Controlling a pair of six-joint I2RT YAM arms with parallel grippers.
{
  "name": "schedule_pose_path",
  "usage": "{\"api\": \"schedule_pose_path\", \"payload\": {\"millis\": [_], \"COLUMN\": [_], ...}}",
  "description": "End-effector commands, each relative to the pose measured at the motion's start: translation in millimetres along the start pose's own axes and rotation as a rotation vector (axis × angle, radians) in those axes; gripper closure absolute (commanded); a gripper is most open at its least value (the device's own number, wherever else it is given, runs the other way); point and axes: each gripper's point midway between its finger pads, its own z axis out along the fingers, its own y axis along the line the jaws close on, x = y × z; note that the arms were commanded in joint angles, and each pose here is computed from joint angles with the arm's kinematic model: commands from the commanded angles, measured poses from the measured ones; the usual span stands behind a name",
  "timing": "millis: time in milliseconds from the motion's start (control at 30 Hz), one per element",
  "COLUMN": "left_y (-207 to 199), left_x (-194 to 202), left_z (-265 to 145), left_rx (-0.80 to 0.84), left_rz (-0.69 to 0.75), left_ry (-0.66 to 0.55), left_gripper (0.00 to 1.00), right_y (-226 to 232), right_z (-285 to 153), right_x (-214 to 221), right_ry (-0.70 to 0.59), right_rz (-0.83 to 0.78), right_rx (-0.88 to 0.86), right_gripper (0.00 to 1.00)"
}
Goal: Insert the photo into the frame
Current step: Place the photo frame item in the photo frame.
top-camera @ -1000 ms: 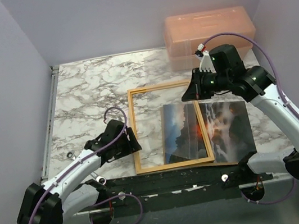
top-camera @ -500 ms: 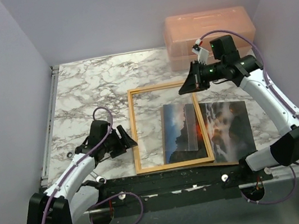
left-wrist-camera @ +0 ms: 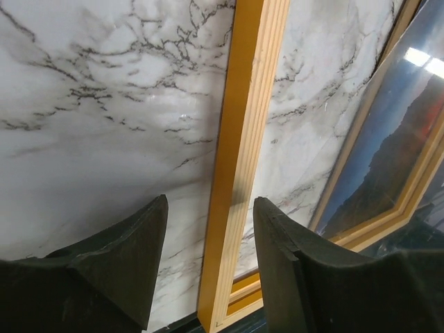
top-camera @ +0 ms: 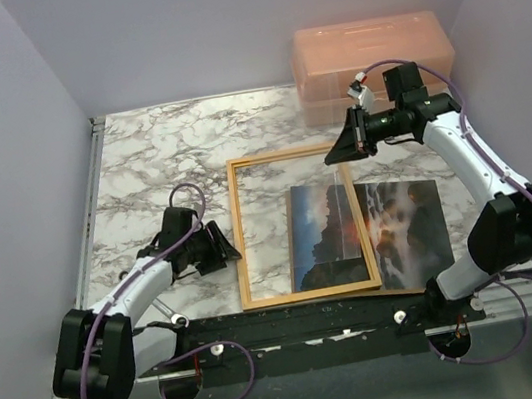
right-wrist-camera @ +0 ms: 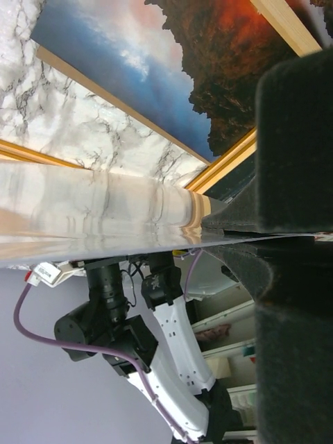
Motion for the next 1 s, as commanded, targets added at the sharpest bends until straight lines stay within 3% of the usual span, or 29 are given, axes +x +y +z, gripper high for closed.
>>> {"api": "schedule_pose_path", "payload": {"millis": [0, 400, 633, 967], "left_y": [-9.2, -0.3, 10.0, 8.9], "left_x": [-22.1, -22.6, -20.3, -23.0], "left_z": [6.2, 23.1, 22.6, 15.2], "left_rx": [0.01, -0.036, -0.145, -0.177], "left_rz": [0.057, 0.047, 0.095, 0.162], "left_ry": [-0.027, 0.015, 0.03, 0.038], "left_gripper": [0.48, 0.56, 0.6, 0.82], "right_y": [-9.6, -23.3, -25.7, -27.9], "right_z": [3.4, 10.5, 10.8, 12.2], "right_x": [2.1, 11.3, 17.0, 29.3], "right_ry": [0.019, 0.05, 0.06, 0.062], "right_rz": [-0.007, 0.028, 0.034, 0.048], "right_rx": [0.003, 0.011, 0.01, -0.015], "right_gripper": [0.99, 0.99, 0.99, 0.99]}}
